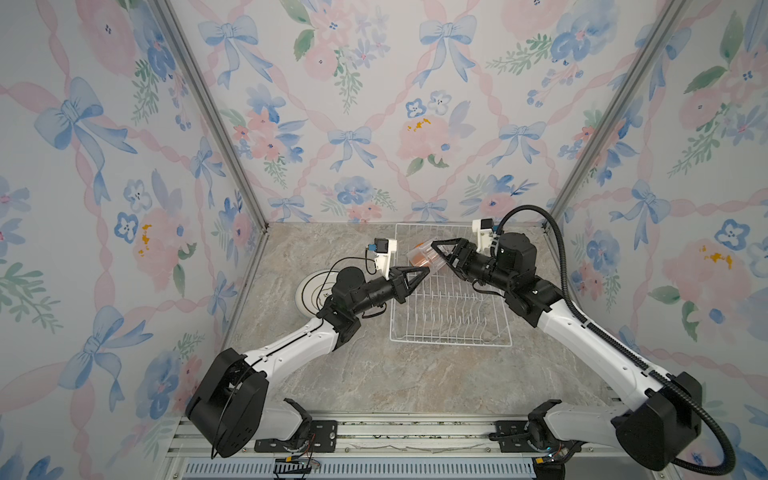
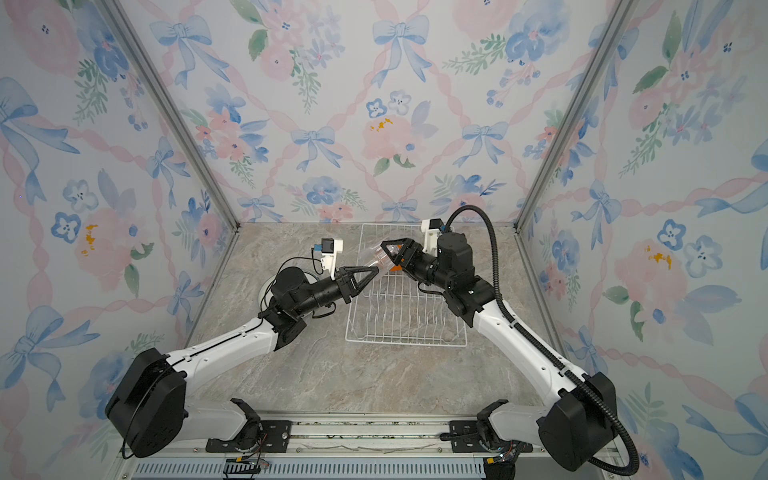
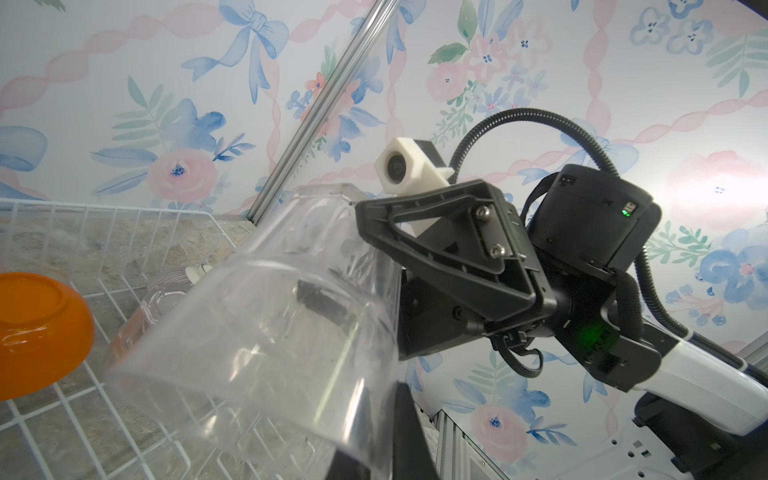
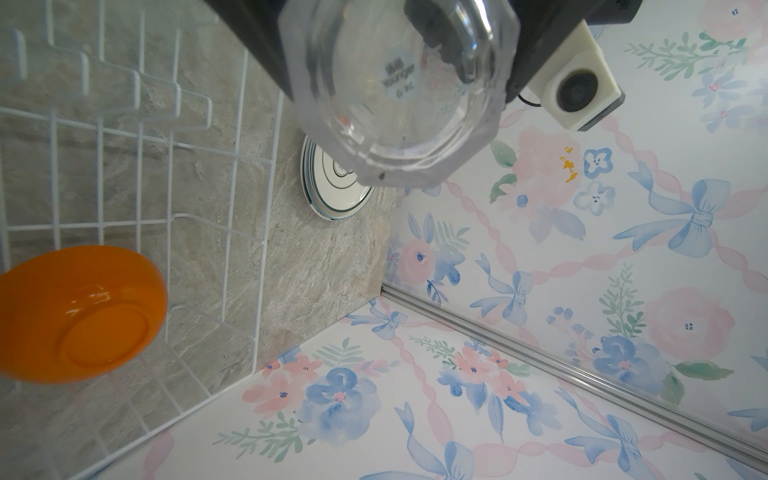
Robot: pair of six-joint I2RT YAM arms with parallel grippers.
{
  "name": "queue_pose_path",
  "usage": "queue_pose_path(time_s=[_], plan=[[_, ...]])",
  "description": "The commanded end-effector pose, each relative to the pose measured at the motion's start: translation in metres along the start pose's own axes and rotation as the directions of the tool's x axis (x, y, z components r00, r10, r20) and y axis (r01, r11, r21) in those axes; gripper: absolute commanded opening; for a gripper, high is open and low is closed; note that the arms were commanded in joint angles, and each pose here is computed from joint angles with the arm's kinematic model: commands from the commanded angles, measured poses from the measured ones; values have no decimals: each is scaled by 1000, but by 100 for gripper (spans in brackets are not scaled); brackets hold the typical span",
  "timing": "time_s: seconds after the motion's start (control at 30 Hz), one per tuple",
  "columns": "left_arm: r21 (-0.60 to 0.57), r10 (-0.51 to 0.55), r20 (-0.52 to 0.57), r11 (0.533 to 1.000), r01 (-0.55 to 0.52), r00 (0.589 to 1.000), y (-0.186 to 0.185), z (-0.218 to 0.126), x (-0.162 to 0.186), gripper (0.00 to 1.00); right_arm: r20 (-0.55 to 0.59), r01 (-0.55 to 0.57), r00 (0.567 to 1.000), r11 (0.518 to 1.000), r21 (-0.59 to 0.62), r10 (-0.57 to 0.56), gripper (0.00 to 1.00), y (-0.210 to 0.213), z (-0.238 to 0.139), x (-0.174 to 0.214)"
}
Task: Unload the mixed dishes from the dish rack
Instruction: 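Hold the glass out with the right gripper while the left gripper grasps it, then carry the glass toward the plates with the left gripper while the right withdraws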
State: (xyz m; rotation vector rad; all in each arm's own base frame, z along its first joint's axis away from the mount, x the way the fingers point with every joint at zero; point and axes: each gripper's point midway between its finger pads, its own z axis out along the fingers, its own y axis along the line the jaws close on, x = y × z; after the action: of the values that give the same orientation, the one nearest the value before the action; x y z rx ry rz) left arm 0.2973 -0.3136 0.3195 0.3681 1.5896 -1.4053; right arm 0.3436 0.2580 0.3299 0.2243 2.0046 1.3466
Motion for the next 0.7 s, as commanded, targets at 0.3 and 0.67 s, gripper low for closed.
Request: queue_pose_path(time_s=[0.3, 0.67], plan=[[-134, 55, 134, 990, -37, 989, 18, -8, -29, 0, -146, 57, 988, 996, 63, -47, 81, -15, -5, 44], [-407, 94, 48, 911, -67, 994, 73, -14, -22, 0, -112, 62, 993, 990, 128, -48, 85, -32, -11, 36]])
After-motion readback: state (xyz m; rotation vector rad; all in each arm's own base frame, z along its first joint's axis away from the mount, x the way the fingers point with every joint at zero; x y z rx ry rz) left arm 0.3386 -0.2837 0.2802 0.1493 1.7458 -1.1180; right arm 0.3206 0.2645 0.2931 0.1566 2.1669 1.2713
